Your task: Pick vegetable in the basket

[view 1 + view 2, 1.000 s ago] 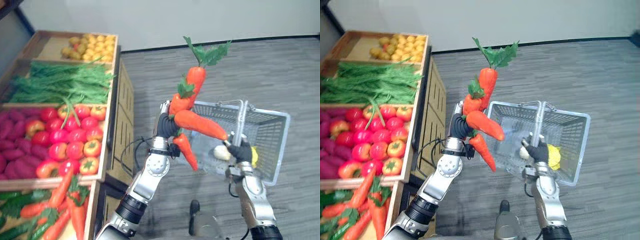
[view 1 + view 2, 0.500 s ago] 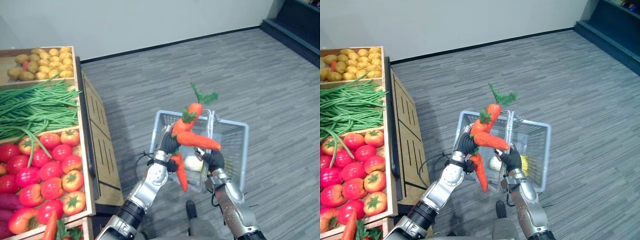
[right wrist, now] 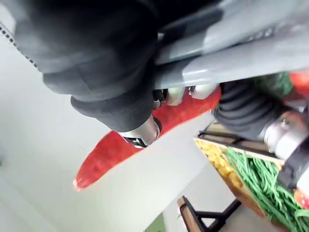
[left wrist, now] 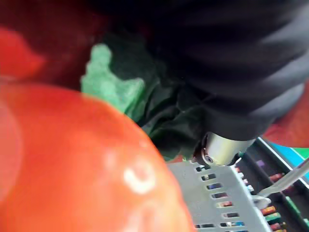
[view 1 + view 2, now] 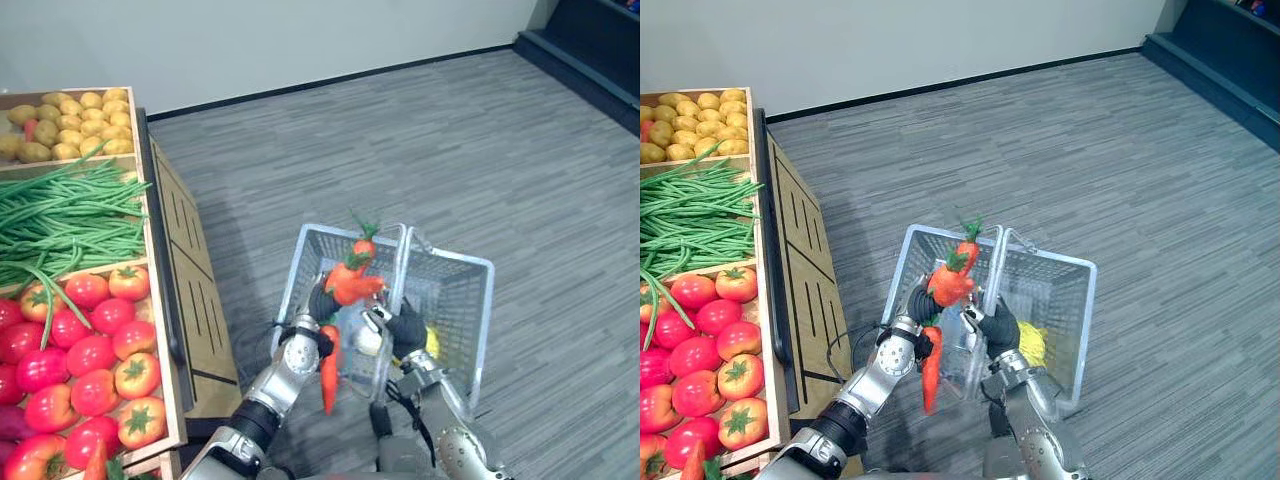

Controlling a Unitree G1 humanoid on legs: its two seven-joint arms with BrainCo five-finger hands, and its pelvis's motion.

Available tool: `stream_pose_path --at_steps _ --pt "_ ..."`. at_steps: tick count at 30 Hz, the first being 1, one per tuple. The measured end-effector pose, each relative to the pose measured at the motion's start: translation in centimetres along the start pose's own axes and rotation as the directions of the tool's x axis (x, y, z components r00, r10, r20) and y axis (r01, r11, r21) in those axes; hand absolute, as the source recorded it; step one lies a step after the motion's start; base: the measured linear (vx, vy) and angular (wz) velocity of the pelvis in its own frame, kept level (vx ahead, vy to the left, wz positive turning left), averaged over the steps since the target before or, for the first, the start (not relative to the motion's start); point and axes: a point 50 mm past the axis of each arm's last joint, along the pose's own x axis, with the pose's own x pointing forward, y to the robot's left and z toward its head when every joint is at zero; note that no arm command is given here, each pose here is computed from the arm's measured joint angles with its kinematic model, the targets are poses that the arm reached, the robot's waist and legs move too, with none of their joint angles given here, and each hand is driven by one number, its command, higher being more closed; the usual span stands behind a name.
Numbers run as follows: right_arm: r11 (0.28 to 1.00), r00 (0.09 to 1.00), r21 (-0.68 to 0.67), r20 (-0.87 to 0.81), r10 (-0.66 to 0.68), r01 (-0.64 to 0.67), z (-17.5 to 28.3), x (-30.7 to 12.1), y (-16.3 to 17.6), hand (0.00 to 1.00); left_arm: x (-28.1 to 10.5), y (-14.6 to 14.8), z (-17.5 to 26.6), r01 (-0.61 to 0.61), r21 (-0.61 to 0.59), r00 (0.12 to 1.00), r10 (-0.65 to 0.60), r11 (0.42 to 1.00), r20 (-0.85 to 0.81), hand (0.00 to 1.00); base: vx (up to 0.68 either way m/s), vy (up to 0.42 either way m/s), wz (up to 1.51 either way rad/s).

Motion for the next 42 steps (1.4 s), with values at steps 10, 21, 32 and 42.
stream_pose_path --at_steps 10,21,32,42 --pt "0.982 0.988 0.174 -0.115 0.101 -0.08 -2.3 -0.6 1.4 1.0 0.4 0.4 -1.5 0.04 0.067 0.998 -0.036 0.997 -0.059 0.0 -0.05 -0.018 -0.03" --pt "0.985 0.963 0.138 -0.237 0.131 -0.1 -3.8 -1.4 1.4 1.0 1.4 0.5 -0.4 0.101 0.11 0.995 -0.1 0.989 -0.019 0.0 -0.01 -0.003 0.0" --pt "0.972 0.97 -0.154 -0.136 -0.2 0.178 -1.1 -2.8 -4.2 1.0 -0.1 0.6 0.0 0.079 0.024 0.997 -0.079 0.997 0.022 0.0 0.0 0.0 -0.01" --pt "0.84 0.901 -0.328 0.125 -0.415 0.432 4.4 -4.6 -8.0 1.0 -3.5 2.2 0.7 0.039 -0.061 0.992 -0.031 0.997 0.119 0.0 -0.02 -0.014 0.13"
